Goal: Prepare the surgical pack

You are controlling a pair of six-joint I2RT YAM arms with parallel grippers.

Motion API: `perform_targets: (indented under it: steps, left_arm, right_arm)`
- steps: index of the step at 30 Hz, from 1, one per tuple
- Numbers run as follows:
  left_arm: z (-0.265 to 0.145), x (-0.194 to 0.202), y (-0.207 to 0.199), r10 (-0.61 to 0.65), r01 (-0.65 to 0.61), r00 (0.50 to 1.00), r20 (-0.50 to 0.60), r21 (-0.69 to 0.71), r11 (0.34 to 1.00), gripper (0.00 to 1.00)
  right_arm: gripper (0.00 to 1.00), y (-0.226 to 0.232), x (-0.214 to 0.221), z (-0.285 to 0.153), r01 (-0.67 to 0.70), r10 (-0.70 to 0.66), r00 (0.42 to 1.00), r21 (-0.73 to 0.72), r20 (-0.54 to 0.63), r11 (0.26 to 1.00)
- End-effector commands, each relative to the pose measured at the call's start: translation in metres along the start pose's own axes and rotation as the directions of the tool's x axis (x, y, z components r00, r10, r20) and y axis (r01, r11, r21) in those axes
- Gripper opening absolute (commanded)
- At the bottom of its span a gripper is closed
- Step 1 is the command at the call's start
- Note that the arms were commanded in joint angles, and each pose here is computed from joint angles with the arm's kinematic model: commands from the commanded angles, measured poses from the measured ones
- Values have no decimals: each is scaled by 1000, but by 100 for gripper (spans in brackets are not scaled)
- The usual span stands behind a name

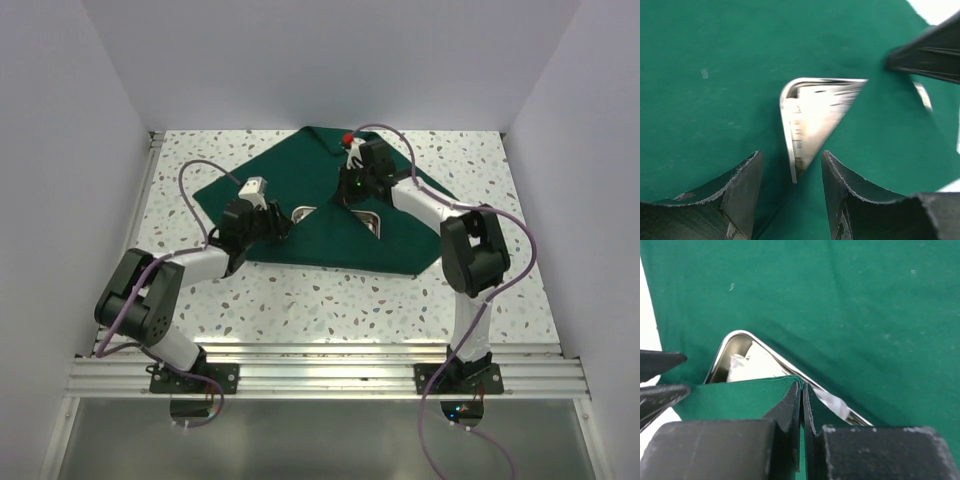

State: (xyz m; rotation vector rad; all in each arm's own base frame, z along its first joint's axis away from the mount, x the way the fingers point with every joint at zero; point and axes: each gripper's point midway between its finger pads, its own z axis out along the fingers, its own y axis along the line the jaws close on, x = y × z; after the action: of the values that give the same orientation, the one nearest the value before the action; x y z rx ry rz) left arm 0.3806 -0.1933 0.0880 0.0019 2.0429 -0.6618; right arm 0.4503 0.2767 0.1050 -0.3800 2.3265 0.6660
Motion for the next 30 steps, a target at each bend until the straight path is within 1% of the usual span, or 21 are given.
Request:
perform_targets:
  steps: [1,5,10,11,13,17,19,20,23,24,25,26,27,30]
  left_arm:
    - [12,-6,23,20,-22,1000,-10,-123,992,54]
    - [23,-4,25,16,-22,999,-39,-133,991,54]
    - [38,0,22,14,-22,997,-73,-111,994,54]
    - [42,-6,20,16,-23,998,-67,-107,994,54]
    - [47,0,22,16,-26,996,-90,-107,994,54]
    - [55,-6,21,22,-32,996,-91,-110,993,52]
    - [56,-6,21,30,-41,995,-95,-110,993,47]
    - [58,-9,20,36,-46,995,-92,-109,993,39]
    - [62,-11,23,45,-58,993,-108,-125,990,28]
    - [63,-11,25,47,-62,993,-109,-135,989,17]
    - [63,-11,26,53,-68,992,-112,-140,988,13]
    - [63,-12,28,55,-72,992,-110,-150,986,7]
    - [62,-13,28,60,-76,992,-109,-150,986,4]
    - [63,-14,24,69,-83,992,-109,-130,988,4]
  right_arm:
    - [0,4,-26,-6,13,-12,999,-20,49,1000]
    - [0,6,-23,-11,19,-17,998,-29,55,999]
    - [0,7,-22,-16,27,-26,998,-31,57,999]
    - [0,6,-21,-15,28,-26,998,-30,55,999]
    - [0,6,-22,-15,28,-26,998,-28,55,999]
    - [0,6,-25,-12,30,-29,998,-26,59,999]
    - [0,5,-26,-10,29,-28,998,-22,56,999]
    - [0,4,-27,-9,30,-29,998,-19,56,999]
    - [0,1,-29,-3,27,-27,999,-9,45,1000]
    - [0,1,-30,-2,29,-29,999,-7,46,1000]
    - [0,0,-31,1,28,-27,999,-5,42,1000]
    - [0,-1,-32,2,26,-26,999,-2,43,1000]
    - [0,-1,-32,3,27,-27,999,0,42,1000]
    - [0,-3,-32,8,30,-30,999,4,31,1000]
